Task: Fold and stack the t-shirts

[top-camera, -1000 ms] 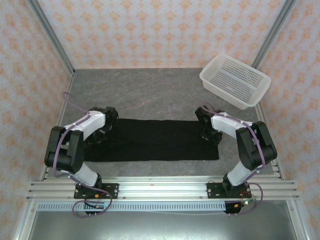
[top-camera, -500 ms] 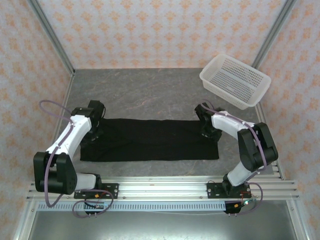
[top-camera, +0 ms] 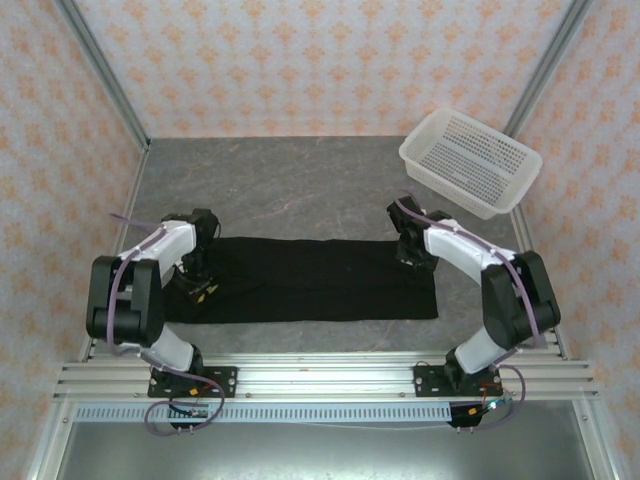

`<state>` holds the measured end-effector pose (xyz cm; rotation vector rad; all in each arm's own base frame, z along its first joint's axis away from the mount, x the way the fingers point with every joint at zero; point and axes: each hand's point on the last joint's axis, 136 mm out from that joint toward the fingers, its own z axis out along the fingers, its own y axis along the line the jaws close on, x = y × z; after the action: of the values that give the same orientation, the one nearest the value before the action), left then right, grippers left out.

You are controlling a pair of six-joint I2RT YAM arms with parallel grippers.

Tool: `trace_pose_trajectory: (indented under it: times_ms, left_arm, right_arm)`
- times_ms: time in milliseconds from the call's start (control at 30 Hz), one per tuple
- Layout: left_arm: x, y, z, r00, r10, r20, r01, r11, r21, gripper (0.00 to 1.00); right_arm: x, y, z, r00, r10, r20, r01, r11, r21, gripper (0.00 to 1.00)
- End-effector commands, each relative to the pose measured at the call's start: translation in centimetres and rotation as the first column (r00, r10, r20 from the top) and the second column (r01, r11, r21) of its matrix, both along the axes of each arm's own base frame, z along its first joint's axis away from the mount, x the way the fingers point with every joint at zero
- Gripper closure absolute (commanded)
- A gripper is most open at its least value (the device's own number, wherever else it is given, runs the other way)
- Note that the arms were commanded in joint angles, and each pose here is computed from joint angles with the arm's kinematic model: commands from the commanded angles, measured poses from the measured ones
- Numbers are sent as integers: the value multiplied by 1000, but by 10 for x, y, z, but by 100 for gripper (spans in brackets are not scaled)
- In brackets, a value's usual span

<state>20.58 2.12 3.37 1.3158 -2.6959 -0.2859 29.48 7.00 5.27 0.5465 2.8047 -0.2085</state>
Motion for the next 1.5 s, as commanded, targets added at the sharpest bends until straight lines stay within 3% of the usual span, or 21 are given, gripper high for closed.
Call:
trace_pose_trajectory:
  times_ms: [0, 133, 333, 467, 567, 733, 867, 1033, 1267, 1367, 1467]
  left_arm:
    - [24, 21, 1, 997, -75, 11, 74, 994, 76, 75]
    - [44, 27, -10, 988, -153, -12, 153, 986, 71, 75]
    - [88, 25, -13, 962, -265, 63, 263, 964, 42, 71]
    - [109, 39, 8, 928, -368, 60, 359, 926, 117, 61]
    - [116, 47, 34, 919, -383, 90, 363, 914, 182, 50]
    - [87, 50, 72, 956, -252, 150, 216, 951, 219, 44]
    - [67, 24, 64, 968, -92, 232, 78, 994, 71, 51]
    - [62, -13, 47, 954, 96, 285, -69, 992, -103, 63]
    - [77, -35, 20, 951, 186, 248, -152, 977, -150, 70]
    - [79, -32, 9, 955, 206, 213, -186, 976, -112, 70]
    - [89, -28, -2, 958, 202, 202, -188, 979, -83, 70]
  right_arm:
    - [3, 4, -19, 997, 20, -71, -22, 999, -24, 68]
    - [-7, -9, -33, 989, -37, -141, 23, 994, -105, 68]
    - [-24, -25, -33, 982, -121, -148, 95, 980, -174, 68]
    - [-30, -24, -33, 977, -159, -143, 137, 979, -149, 67]
    - [-29, -18, -30, 977, -170, -130, 157, 982, -108, 67]
    - [-17, -11, -15, 984, -158, -87, 153, 986, -61, 66]
    - [-16, -9, -13, 986, -142, -83, 138, 989, -52, 66]
    - [-8, -11, 3, 993, -114, -28, 113, 992, -51, 66]
    - [13, -16, 25, 998, 13, 58, -6, 993, -115, 65]
    - [16, -1, 10, 998, 70, 3, -70, 996, -58, 65]
    - [11, 2, -12, 996, 46, -77, -49, 998, -41, 65]
